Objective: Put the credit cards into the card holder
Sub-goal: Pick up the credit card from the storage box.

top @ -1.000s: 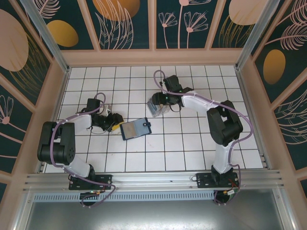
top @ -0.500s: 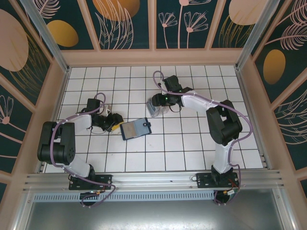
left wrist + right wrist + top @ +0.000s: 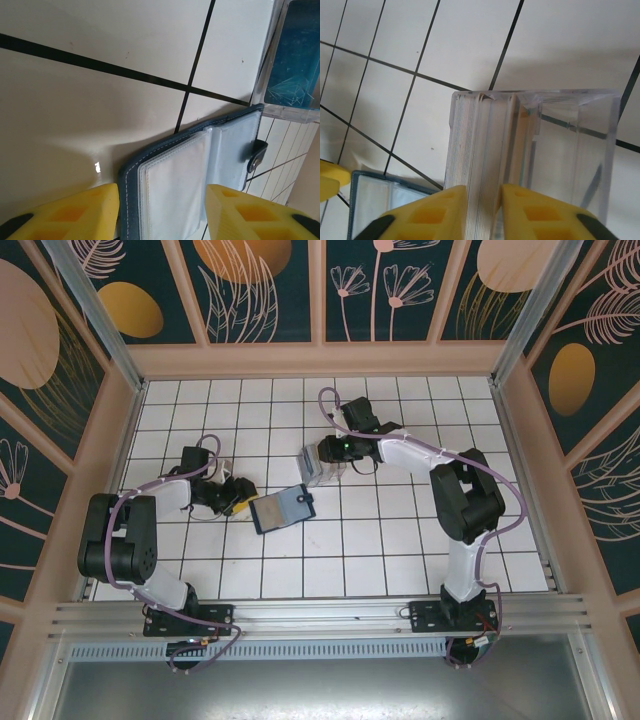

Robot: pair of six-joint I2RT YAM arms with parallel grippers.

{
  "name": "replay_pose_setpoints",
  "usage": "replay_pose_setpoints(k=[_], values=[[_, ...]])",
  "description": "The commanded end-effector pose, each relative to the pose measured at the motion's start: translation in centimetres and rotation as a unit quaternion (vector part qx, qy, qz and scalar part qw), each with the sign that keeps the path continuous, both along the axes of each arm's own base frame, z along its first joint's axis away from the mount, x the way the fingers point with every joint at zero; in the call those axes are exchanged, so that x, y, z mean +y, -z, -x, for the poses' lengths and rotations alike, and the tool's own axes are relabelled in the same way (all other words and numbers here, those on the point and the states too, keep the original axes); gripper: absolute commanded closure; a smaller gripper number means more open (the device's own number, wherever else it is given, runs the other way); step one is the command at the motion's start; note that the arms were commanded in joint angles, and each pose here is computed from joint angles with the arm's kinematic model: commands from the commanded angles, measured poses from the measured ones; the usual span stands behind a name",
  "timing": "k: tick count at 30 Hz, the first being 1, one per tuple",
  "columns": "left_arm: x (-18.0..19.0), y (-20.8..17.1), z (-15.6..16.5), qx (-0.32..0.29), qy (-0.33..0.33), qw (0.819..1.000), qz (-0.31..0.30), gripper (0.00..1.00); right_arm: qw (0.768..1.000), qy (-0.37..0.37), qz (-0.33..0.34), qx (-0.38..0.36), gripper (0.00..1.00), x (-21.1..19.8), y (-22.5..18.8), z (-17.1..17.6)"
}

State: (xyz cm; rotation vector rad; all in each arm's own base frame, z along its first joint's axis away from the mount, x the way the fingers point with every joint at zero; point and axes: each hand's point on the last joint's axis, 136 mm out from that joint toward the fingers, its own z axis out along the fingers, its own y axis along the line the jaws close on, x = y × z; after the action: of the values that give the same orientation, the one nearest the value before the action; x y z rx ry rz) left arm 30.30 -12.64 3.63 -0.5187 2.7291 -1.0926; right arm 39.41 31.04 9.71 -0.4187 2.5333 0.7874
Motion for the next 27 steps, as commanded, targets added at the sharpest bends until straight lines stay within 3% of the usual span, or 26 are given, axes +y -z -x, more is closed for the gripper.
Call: replay_pose_setpoints(k=[1, 5, 20, 27], values=[[0.2, 0.5, 0.6, 0.010, 0.006, 1.000, -0.006, 0.50, 1.000, -0.001, -0.018, -0.017, 0.83, 0.3, -1.6, -0.1], [0.3, 0.4, 0.4, 0.005, 0.003, 1.000, -0.006, 0.50, 1.000, 0.001, -0.010, -0.009, 0.94, 0.2, -1.3, -0.3], [1.2, 0.3, 0.5, 0.007, 0.000, 0.999, -0.040, 0.50, 0.994, 0.062, 0.026, -0.085, 1.00, -3.0, -5.3, -0.9], [3.4, 0.3, 0.9, -0.002, -0.022, 0.994, -0.111, 0.45, 0.994, 0.030, -0.010, -0.108, 1.00, -2.5, -8.1, 3.2]])
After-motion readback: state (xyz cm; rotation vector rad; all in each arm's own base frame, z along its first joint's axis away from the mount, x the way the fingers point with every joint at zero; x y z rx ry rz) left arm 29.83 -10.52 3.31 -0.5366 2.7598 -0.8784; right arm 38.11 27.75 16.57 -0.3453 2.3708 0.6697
